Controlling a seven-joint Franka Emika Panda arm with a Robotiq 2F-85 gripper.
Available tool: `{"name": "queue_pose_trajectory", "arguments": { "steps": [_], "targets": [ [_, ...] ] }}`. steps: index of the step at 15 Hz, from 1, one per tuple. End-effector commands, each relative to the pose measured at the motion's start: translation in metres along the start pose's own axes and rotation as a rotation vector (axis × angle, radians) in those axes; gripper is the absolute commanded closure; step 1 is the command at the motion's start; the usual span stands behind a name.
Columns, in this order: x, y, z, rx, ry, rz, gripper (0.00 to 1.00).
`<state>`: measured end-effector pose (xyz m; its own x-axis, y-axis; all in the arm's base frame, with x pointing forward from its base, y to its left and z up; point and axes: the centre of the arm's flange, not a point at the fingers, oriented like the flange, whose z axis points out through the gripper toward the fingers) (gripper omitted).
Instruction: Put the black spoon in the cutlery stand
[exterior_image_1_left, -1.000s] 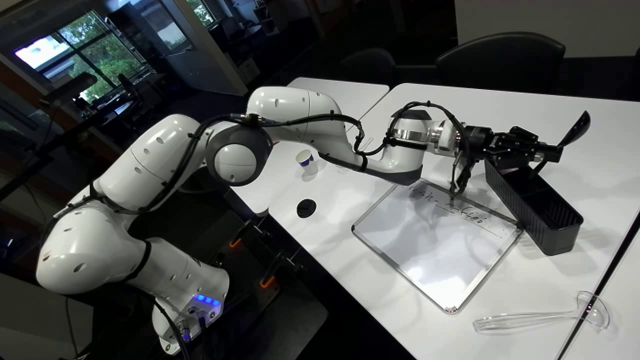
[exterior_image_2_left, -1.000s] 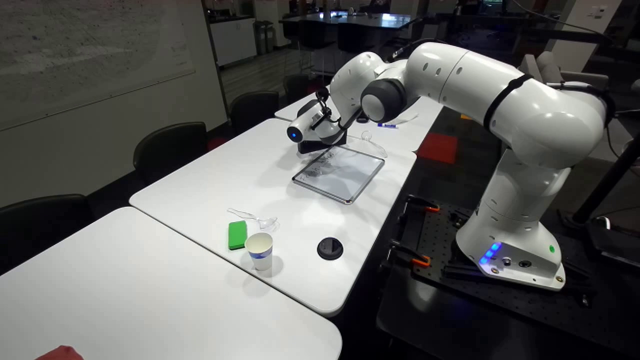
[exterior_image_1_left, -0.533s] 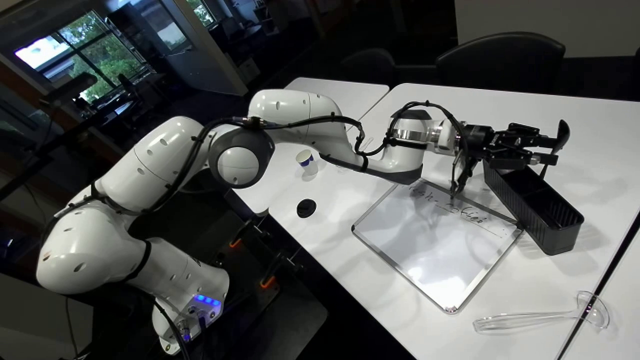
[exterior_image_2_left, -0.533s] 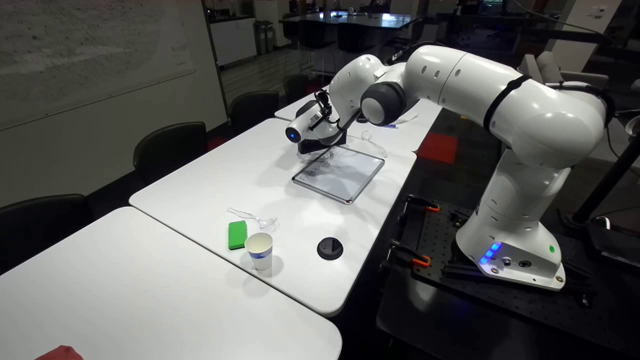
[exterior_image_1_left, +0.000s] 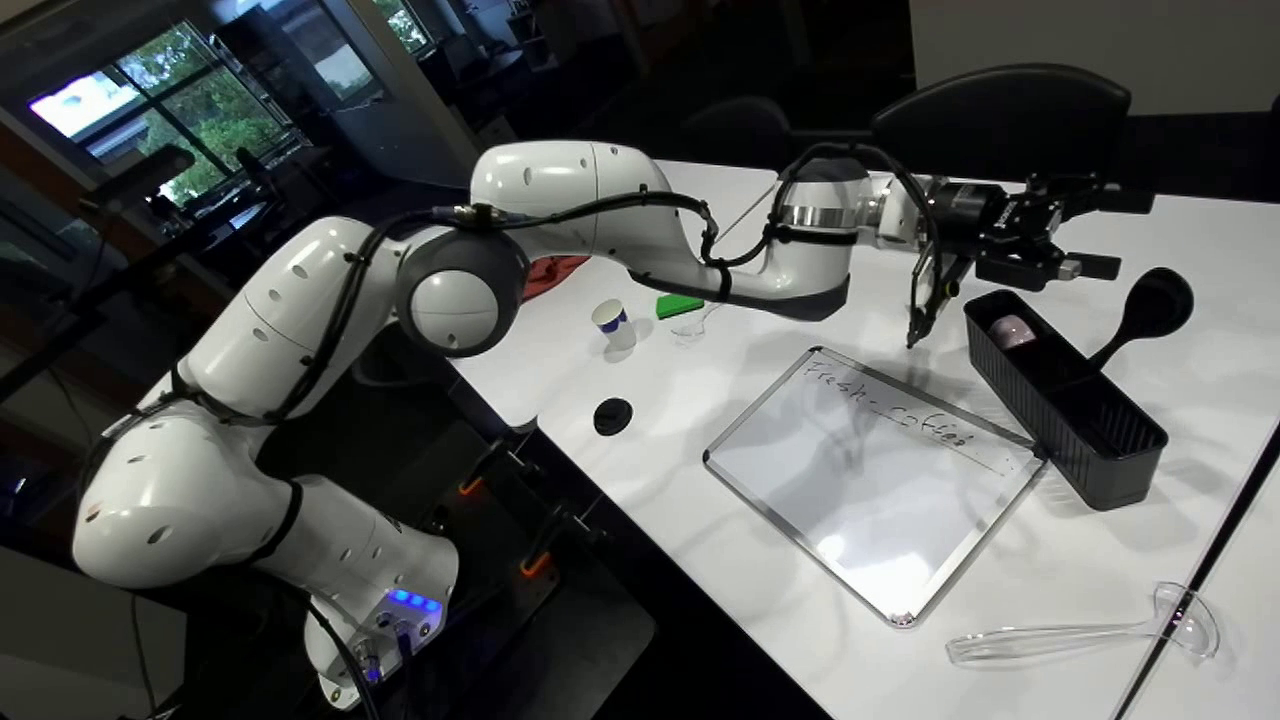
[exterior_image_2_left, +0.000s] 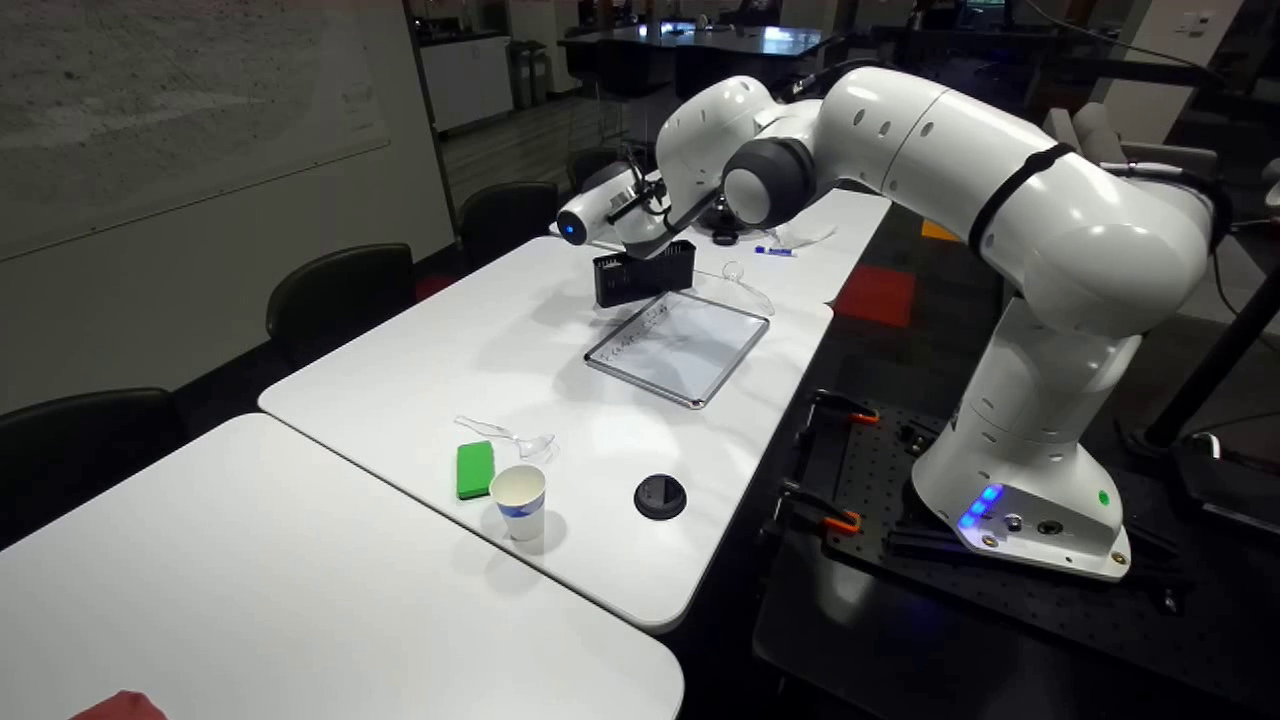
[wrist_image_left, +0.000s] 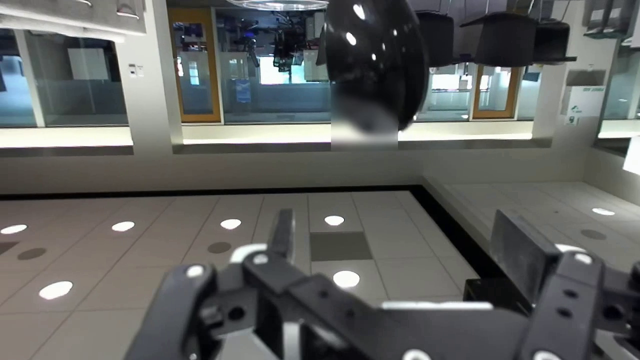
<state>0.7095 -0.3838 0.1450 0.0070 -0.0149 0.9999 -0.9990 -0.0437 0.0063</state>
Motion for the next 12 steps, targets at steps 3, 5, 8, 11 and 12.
{"name": "queue_pose_trajectory", "arguments": {
  "steps": [3, 5, 8, 11, 12],
  "targets": [
    [0.079, 0.014, -0.004, -0.156, -0.150, 0.000, 0.00],
    [0.100, 0.018, -0.004, -0.190, -0.227, -0.033, 0.00],
    [0.130, 0.026, -0.008, -0.159, -0.331, -0.049, 0.00],
    [0.154, 0.032, -0.012, -0.116, -0.441, -0.025, 0.00],
    [0.160, 0.035, -0.013, -0.101, -0.475, -0.015, 0.00]
  ]
}}
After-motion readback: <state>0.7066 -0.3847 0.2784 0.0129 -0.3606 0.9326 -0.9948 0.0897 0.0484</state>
